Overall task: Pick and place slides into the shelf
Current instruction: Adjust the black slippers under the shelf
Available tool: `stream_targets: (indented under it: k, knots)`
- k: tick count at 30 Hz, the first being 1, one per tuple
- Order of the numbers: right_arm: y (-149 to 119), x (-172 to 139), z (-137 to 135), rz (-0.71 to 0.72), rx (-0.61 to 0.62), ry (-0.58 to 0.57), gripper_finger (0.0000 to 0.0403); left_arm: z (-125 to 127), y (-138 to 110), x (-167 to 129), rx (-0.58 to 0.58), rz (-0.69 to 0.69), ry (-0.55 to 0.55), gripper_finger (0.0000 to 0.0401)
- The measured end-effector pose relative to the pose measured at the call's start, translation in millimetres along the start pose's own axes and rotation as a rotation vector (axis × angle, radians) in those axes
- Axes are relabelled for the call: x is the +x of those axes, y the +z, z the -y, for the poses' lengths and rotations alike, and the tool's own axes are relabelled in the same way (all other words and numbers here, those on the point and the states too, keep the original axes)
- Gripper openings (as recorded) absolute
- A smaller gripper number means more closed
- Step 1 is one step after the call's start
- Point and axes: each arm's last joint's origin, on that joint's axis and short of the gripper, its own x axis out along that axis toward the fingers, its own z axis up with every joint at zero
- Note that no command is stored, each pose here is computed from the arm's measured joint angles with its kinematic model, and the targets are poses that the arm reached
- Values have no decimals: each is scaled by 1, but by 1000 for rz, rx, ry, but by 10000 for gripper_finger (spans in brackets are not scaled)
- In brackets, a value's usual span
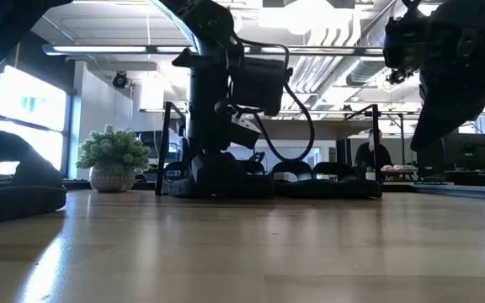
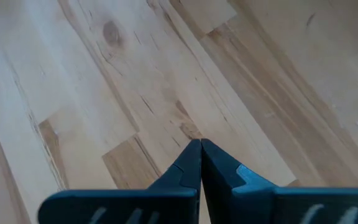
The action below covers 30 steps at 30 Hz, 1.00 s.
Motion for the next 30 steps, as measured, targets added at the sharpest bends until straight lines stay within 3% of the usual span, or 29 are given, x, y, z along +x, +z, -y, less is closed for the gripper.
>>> stream_targets:
  k: [8, 19, 30]
  knots:
    - [1, 0, 1, 36, -12, -32, 1, 4, -1, 5, 13, -16, 8, 215]
    - [2, 0, 3, 81, -24, -73, 1, 7, -1, 5, 52, -3, 31, 61]
    - [3, 0, 4, 138, -29, -108, 1, 9, -8, 3, 212, -28, 77, 60]
